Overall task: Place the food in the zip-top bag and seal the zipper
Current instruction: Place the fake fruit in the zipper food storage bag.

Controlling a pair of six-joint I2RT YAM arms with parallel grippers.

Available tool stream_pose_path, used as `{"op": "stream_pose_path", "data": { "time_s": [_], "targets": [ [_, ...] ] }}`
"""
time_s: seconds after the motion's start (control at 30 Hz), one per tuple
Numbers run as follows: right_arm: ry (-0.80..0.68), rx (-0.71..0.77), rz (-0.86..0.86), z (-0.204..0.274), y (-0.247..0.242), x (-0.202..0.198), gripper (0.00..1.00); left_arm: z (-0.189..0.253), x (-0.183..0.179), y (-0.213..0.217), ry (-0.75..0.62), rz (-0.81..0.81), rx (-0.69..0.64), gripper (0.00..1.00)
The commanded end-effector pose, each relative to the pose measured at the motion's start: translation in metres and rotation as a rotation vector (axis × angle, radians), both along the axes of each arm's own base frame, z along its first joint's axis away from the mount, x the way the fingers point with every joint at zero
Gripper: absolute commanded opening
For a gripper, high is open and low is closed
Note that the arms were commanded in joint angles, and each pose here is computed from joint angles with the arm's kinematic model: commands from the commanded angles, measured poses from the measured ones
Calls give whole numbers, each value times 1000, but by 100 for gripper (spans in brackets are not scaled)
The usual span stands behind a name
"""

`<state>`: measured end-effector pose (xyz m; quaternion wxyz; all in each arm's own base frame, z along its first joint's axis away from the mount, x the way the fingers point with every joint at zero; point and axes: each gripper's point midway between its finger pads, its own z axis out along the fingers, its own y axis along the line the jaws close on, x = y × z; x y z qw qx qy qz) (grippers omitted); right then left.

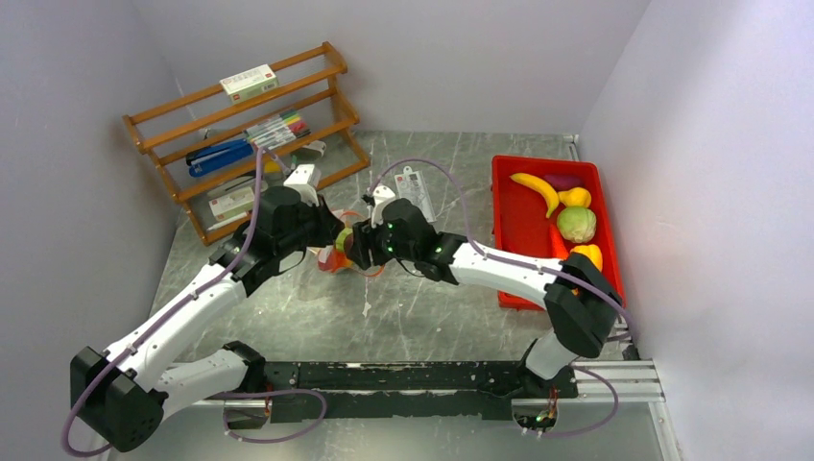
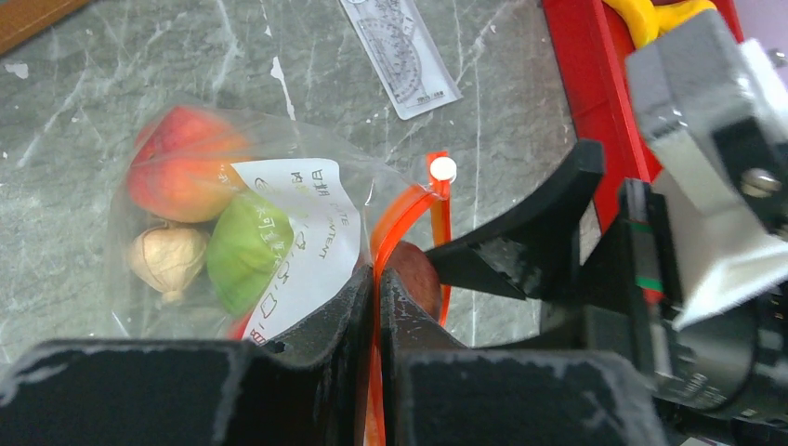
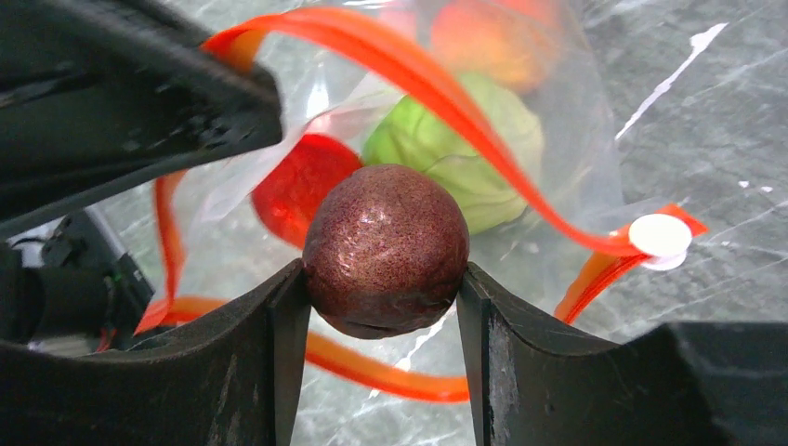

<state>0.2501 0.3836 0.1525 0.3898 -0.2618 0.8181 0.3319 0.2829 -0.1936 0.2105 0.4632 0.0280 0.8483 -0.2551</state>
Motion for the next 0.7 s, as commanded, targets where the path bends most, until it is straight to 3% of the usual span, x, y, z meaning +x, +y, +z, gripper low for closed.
{"op": "stream_pose_path", "data": {
  "time_s": [0.0,0.43,0.67],
  "targets": [
    [-122,34,-83,16,10,29,44,29,2,-3,-56,-6,-57,7],
    [-203,142,-150,11,29,55,47,28,0,-3,-55,-1,-80,7],
    [-179,152,-131,9,35,52,64,27,1,0,-56,11,-62,7]
  ]
}}
